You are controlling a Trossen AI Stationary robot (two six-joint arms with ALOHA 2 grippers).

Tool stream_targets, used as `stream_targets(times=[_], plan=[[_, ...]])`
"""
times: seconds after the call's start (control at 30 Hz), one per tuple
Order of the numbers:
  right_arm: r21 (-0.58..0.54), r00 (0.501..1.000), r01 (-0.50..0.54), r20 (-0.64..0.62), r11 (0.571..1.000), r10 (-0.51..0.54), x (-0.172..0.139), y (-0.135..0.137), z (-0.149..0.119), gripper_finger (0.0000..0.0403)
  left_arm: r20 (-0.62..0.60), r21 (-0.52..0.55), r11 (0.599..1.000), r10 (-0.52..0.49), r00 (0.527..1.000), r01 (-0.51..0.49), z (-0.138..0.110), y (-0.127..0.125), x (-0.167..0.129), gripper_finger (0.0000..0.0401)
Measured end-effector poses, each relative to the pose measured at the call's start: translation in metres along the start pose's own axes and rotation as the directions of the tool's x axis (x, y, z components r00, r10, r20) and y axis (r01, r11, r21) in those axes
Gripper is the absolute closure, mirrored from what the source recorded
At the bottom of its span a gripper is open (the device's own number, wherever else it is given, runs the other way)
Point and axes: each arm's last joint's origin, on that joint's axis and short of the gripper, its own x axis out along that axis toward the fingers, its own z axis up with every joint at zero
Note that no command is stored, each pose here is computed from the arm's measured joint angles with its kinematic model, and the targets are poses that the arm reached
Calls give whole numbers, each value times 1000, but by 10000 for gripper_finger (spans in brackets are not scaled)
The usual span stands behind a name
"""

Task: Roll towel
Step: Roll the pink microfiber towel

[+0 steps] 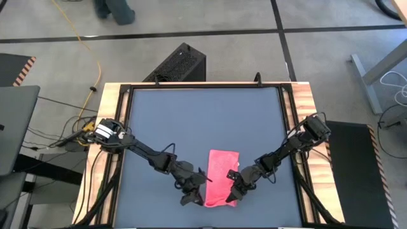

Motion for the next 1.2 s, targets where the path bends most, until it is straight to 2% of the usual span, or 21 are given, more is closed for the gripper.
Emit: stream_targets(times=[0.1, 0.23, 0.33, 0.47, 0.53, 0.63, 0.7, 0.83, 0.9, 1.0, 1.2], plan=[[-1, 1000, 0, 0, 1000, 0, 0, 0, 0, 341, -26, -10, 1000, -15, 1000, 15, -1, 0, 0, 317], [-5, 1000, 0, 0, 1000, 0, 0, 0, 0, 340, 3, -15, 1000, 13, 1000, -13, -1, 0, 0, 254], [-5, 1000, 4, 17, 1000, -4, 0, 0, 0, 340, 66, 61, 998, 29, 997, -33, 3, -1, 0, 217], [-8, 999, 13, 44, 1000, -13, 0, 0, -1, 339, 141, 201, 977, 39, 989, -67, 7, -3, 0, 205], [-7, 998, 18, 56, 1000, -18, 0, 0, -1, 339, 155, 294, 949, 68, 986, -112, 7, -2, -1, 213], [-1, 998, 21, 60, 1000, -21, 0, 0, -1, 339, 119, 429, 883, 157, 981, -193, 9, 2, -2, 229], [3, 998, 21, 62, 1000, -21, 0, 0, -1, 339, 65, 481, 836, 264, 962, -262, 10, 2, -3, 240], [13, 998, 20, 54, 1000, -20, 1, 0, -4, 339, -7, 626, 695, 459, 888, -354, 13, -7, 0, 255], [9, 999, 20, 49, 1000, -20, 1, 1, -6, 339, 5, 682, 637, 487, 873, -359, 14, -14, 3, 257], [9, 999, 30, 43, 1000, -30, 2, 1, -10, 339, 52, 703, 619, 447, 893, -351, 16, -22, 8, 254], [13, 998, 46, 37, 999, -47, 2, 0, -11, 339, 33, 692, 634, 451, 892, -347, 5, -29, 13, 248]])
